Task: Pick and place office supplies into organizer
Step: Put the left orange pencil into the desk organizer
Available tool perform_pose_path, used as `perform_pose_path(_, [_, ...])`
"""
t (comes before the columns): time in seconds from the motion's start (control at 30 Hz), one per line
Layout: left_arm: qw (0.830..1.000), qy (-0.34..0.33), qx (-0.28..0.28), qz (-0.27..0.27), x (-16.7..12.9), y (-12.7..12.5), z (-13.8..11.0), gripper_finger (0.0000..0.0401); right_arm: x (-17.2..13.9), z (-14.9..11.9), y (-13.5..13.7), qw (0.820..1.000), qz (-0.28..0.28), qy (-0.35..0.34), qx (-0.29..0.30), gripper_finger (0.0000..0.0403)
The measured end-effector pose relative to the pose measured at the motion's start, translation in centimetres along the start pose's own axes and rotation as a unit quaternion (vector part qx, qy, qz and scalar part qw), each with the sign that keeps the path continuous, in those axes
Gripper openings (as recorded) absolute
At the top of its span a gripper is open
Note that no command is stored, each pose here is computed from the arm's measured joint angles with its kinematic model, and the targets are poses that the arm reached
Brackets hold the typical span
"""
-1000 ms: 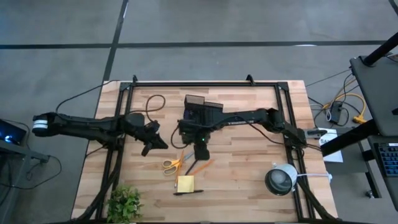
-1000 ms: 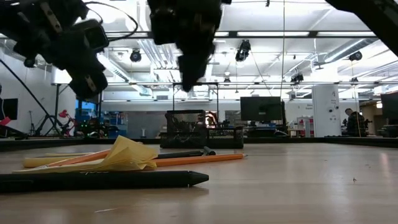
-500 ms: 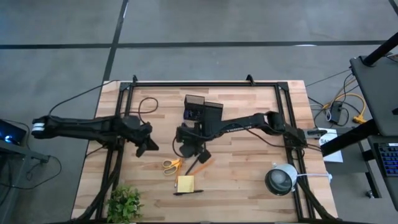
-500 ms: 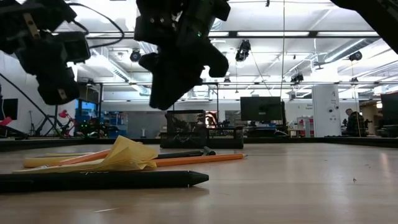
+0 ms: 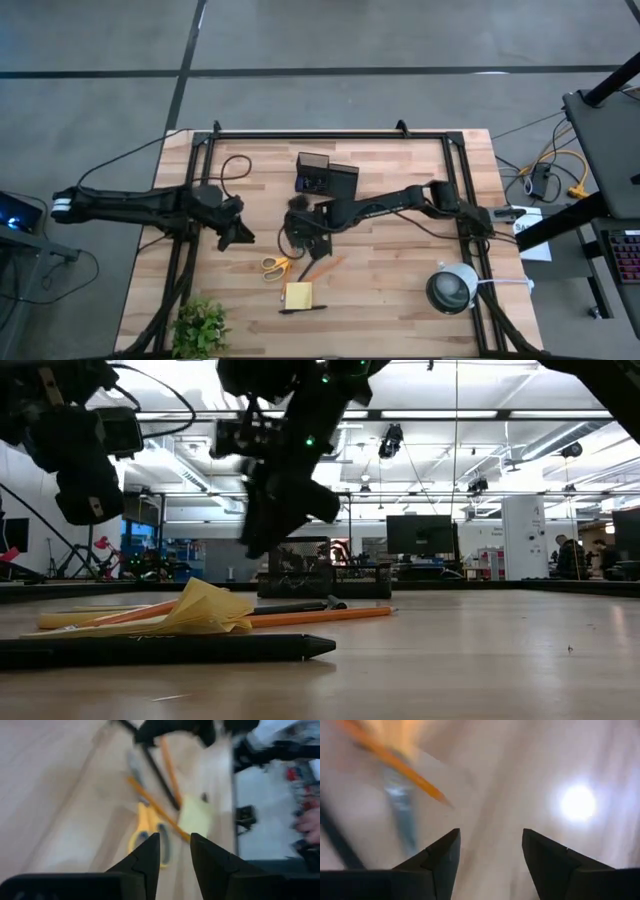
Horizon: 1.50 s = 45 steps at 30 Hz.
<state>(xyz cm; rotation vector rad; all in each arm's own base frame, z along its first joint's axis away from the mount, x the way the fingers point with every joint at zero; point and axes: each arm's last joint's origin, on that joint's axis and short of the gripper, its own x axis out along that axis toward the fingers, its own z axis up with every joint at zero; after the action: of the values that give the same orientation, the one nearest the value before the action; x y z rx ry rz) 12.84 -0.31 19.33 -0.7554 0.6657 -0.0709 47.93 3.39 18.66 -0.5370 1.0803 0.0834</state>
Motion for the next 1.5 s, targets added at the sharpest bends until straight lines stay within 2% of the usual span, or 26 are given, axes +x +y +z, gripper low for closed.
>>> perform_pose_path(0.07, [0.999, -0.004, -0.001, 0.046, 0.8, 0.5, 0.2, 0.0093, -1.1, -0.5, -0.3, 0.995, 0.002, 0.024, 0.095, 0.0201])
perform_pose_path(0.13, [0.997, -0.009, 0.004, 0.083, 1.6, 0.9, 0.5, 0.0093, -2.7, -0.7, -0.5, 0.982, 0.007, 0.035, 0.187, 0.0201])
perform_pose_path(0.23, [0.994, -0.030, 0.026, 0.097, 2.6, 0.5, 1.7, 0.0093, -5.5, -0.8, -0.1, 0.955, 0.009, 0.043, 0.294, 0.0201])
perform_pose_path(0.3, [0.994, -0.044, 0.037, 0.096, 3.1, 0.0, 2.7, 0.0093, -7.6, -1.0, 0.5, 0.944, 0.000, 0.038, 0.328, 0.0201])
perform_pose_path(0.47, [0.988, -0.028, 0.052, 0.141, 4.9, -1.1, 3.9, 0.0093, -13.4, -3.8, 3.1, 0.923, -0.100, 0.050, 0.368, 0.0201])
perform_pose_path(0.57, [0.985, -0.030, 0.020, 0.171, 6.1, -2.0, 4.4, 0.0093, -15.8, -6.8, 4.5, 0.901, -0.126, 0.056, 0.412, 0.0201])
perform_pose_path(0.73, [0.982, -0.036, -0.079, 0.165, 8.2, -4.4, 5.2, 0.0093, -18.8, -11.5, 6.4, 0.859, -0.137, 0.028, 0.493, 0.0201])
perform_pose_path(0.8, [0.976, -0.027, -0.124, 0.177, 9.2, -5.4, 5.6, 0.0093, -19.5, -13.3, 6.9, 0.847, -0.136, 0.024, 0.513, 0.0201])
perform_pose_path(0.9, [0.957, 0.010, -0.168, 0.234, 10.6, -6.2, 6.0, 0.0093, -20.2, -15.6, 7.2, 0.836, -0.137, 0.016, 0.531, 0.0201])
perform_pose_path(1.0, [0.939, 0.039, -0.180, 0.292, 12.2, -6.8, 6.7, 0.0093, -20.7, -17.5, 7.3, 0.833, -0.144, 0.004, 0.534, 0.0201])
perform_pose_path(1.17, [0.914, 0.068, -0.202, 0.345, 15.0, -7.5, 7.9, 0.0093, -21.4, -19.2, 7.2, 0.836, -0.156, -0.027, 0.526, 0.0201])
perform_pose_path(1.37, [0.900, 0.074, -0.252, 0.347, 16.3, -7.8, 8.0, 0.0093, -22.2, -19.5, 6.9, 0.837, -0.163, -0.046, 0.520, 0.0201])
perform_pose_path(1.5, [0.897, 0.070, -0.266, 0.347, 16.3, -7.9, 7.9, 0.0093, -22.3, -19.3, 6.8, 0.847, -0.161, -0.051, 0.504, 0.0201])
